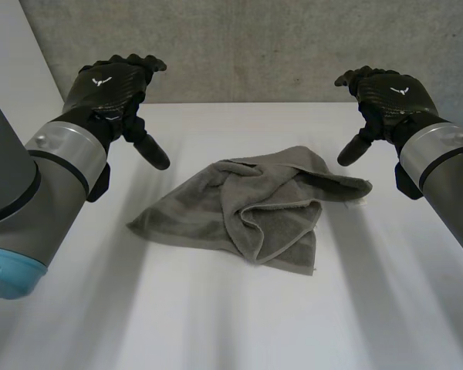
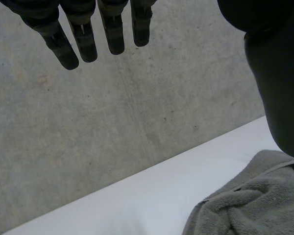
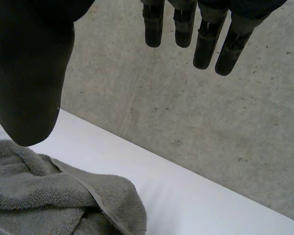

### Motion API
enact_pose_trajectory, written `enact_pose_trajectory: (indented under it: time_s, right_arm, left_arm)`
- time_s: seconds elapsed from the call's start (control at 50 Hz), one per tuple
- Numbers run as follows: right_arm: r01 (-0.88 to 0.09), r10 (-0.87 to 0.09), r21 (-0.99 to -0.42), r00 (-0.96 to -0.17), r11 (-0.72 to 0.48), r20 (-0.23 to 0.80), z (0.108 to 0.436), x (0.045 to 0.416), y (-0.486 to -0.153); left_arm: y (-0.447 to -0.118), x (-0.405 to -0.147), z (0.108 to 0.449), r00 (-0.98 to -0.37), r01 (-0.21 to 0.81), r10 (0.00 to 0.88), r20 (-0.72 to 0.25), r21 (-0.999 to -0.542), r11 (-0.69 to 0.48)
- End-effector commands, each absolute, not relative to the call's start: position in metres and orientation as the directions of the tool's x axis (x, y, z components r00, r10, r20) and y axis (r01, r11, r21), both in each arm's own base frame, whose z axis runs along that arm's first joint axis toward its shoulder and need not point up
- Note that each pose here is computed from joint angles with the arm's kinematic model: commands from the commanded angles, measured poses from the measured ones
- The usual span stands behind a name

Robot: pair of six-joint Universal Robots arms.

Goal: Fold the towel.

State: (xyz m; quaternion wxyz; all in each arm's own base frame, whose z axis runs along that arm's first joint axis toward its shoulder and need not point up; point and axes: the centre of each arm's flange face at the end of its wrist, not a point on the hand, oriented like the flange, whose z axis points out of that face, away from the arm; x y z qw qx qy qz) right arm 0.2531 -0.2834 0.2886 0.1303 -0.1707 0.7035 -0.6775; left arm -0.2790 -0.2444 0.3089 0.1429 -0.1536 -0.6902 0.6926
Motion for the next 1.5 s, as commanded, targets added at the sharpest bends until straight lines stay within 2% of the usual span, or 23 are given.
enact_pose_trajectory:
  time_s: [0.02,0.3,0.48,0.58,0.62,0.68,0.72,0.74,0.78,0.84,0.88,0.98,1.12,1.2,1.28,1.38,1.42,1.44,1.48,1.5]
  right_arm:
    - [-0.066,-0.418,-0.997,-0.907,0.028,0.048,0.287,0.253,-0.283]
    - [-0.069,-0.418,-0.997,-0.907,0.024,0.053,0.288,0.253,-0.284]
    - [-0.122,-0.436,-0.992,-0.894,0.012,0.105,0.278,0.262,-0.301]
    - [-0.197,-0.438,-0.980,-0.883,0.012,0.172,0.258,0.272,-0.326]
    - [-0.243,-0.441,-0.970,-0.872,0.012,0.214,0.238,0.281,-0.345]
    - [-0.257,-0.448,-0.966,-0.865,0.012,0.225,0.228,0.287,-0.354]
    - [-0.275,-0.445,-0.961,-0.863,0.016,0.239,0.209,0.294,-0.373]
    - [-0.275,-0.445,-0.961,-0.863,0.016,0.239,0.209,0.294,-0.373]
    - [-0.288,-0.451,-0.957,-0.860,0.045,0.237,0.185,0.299,-0.387]
    - [-0.293,-0.453,-0.954,-0.860,0.060,0.236,0.175,0.301,-0.393]
    - [-0.307,-0.463,-0.947,-0.856,0.098,0.229,0.156,0.304,-0.401]
    - [-0.319,-0.460,-0.938,-0.859,0.136,0.225,0.137,0.302,-0.412]
    - [-0.311,-0.451,-0.943,-0.863,0.115,0.229,0.138,0.303,-0.421]
    - [-0.315,-0.458,-0.940,-0.860,0.131,0.224,0.139,0.300,-0.421]
    - [-0.312,-0.459,-0.937,-0.863,0.158,0.210,0.146,0.298,-0.416]
    - [-0.320,-0.503,-0.930,-0.843,0.181,0.192,0.173,0.296,-0.397]
    - [-0.332,-0.562,-0.928,-0.806,0.170,0.186,0.193,0.294,-0.379]
    - [-0.332,-0.562,-0.928,-0.806,0.170,0.186,0.193,0.294,-0.379]
    - [-0.352,-0.630,-0.926,-0.753,0.138,0.192,0.217,0.292,-0.355]
    - [-0.353,-0.630,-0.926,-0.752,0.138,0.192,0.217,0.292,-0.355]
  left_arm:
    - [-0.244,-0.278,0.309,-0.913,0.003,0.408,0.005,-1.000,0.017]
    - [-0.248,-0.279,0.302,-0.913,0.014,0.408,-0.001,-1.000,0.027]
    - [-0.289,-0.272,0.263,-0.935,0.055,0.353,-0.019,-0.994,0.092]
    - [-0.317,-0.277,0.233,-0.940,0.091,0.339,-0.045,-0.988,0.121]
    - [-0.327,-0.279,0.223,-0.940,0.107,0.337,-0.062,-0.987,0.117]
    - [-0.345,-0.286,0.206,-0.935,0.135,0.341,-0.096,-0.986,0.093]
    - [-0.358,-0.292,0.190,-0.929,0.168,0.345,-0.133,-0.983,0.072]
    - [-0.359,-0.292,0.190,-0.929,0.168,0.345,-0.133,-0.983,0.072]
    - [-0.364,-0.294,0.181,-0.925,0.191,0.347,-0.155,-0.979,0.072]
    - [-0.371,-0.298,0.162,-0.911,0.248,0.357,-0.205,-0.966,0.077]
    - [-0.372,-0.300,0.145,-0.899,0.293,0.367,-0.237,-0.950,0.105]
    - [-0.369,-0.299,0.130,-0.889,0.328,0.387,-0.245,-0.930,0.165]
    - [-0.360,-0.303,0.126,-0.868,0.339,0.442,-0.224,-0.919,0.200]
    - [-0.349,-0.308,0.122,-0.837,0.359,0.509,-0.199,-0.902,0.238]
    - [-0.344,-0.310,0.123,-0.828,0.365,0.528,-0.190,-0.897,0.250]
    - [-0.336,-0.313,0.131,-0.825,0.360,0.534,-0.182,-0.899,0.249]
    - [-0.330,-0.307,0.150,-0.837,0.331,0.523,-0.161,-0.910,0.250]
    - [-0.330,-0.307,0.150,-0.837,0.331,0.523,-0.161,-0.910,0.250]
    - [-0.326,-0.300,0.161,-0.845,0.313,0.515,-0.147,-0.916,0.252]
    - [-0.321,-0.294,0.173,-0.853,0.295,0.503,-0.138,-0.923,0.246]
